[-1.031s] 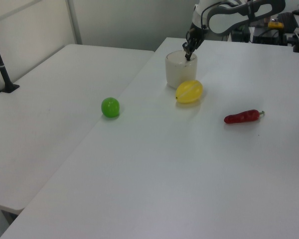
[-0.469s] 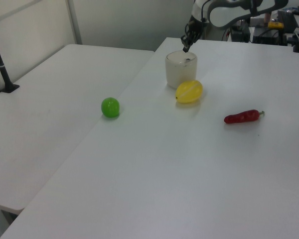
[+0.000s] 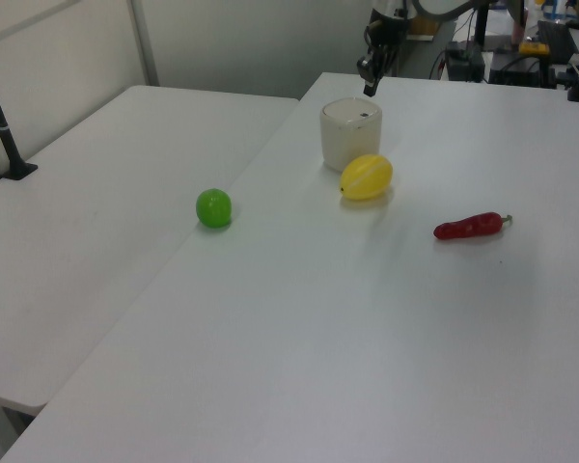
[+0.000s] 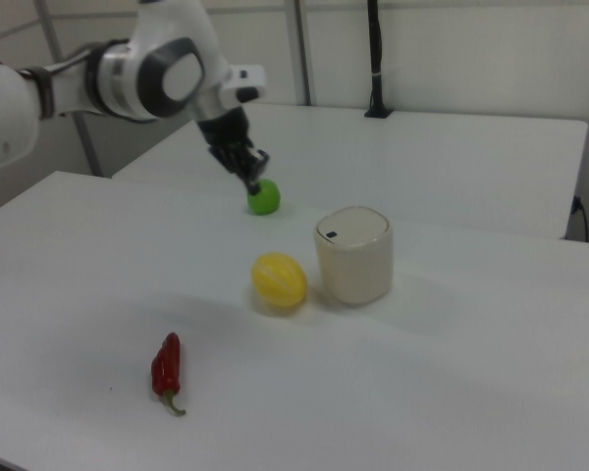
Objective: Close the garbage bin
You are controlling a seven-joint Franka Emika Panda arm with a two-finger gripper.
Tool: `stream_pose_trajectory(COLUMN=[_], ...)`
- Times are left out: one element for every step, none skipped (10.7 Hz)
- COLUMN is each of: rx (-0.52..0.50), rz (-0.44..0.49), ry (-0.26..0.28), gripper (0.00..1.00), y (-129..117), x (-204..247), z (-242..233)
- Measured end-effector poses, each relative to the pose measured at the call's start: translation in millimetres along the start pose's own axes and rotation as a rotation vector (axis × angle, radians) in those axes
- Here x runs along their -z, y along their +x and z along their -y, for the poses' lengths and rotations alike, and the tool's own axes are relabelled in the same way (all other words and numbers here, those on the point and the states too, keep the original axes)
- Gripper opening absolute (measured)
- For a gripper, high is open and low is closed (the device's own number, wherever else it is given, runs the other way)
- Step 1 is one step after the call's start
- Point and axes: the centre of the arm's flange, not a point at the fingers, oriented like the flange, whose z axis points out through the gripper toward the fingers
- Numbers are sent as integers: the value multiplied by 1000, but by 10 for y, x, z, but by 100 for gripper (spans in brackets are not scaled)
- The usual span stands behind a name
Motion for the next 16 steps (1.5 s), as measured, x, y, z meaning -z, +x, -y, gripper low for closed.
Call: stream_pose_trajectory(rx=[36, 70, 126, 187, 239, 271, 294, 307, 310, 309, 305, 299, 290, 284, 281, 280], rz=[59, 119, 176, 218, 245, 261, 275, 282, 287, 284, 282, 283, 283, 282, 282, 281], ry=[-3, -8, -13, -15, -15, -14, -15, -15, -15, -14, -14, -15, -17, -17, -17, -18], gripper=[1, 1, 1, 1, 1, 1, 1, 1, 3, 4, 9, 23, 38, 51, 67, 82], y=[-149, -303, -465, -615, -769, -919, -1079, -1200, -1283, -1316, -1322, -1311, -1293, -1282, -1276, -1273], x=[162, 296, 418, 533, 660, 781, 911, 1025, 1122, 1182, 1203, 1196, 1190, 1192, 1194, 1196], z=[225, 415, 602, 759, 894, 991, 1054, 1067, 1040, 1011, 986, 951, 906, 875, 859, 850])
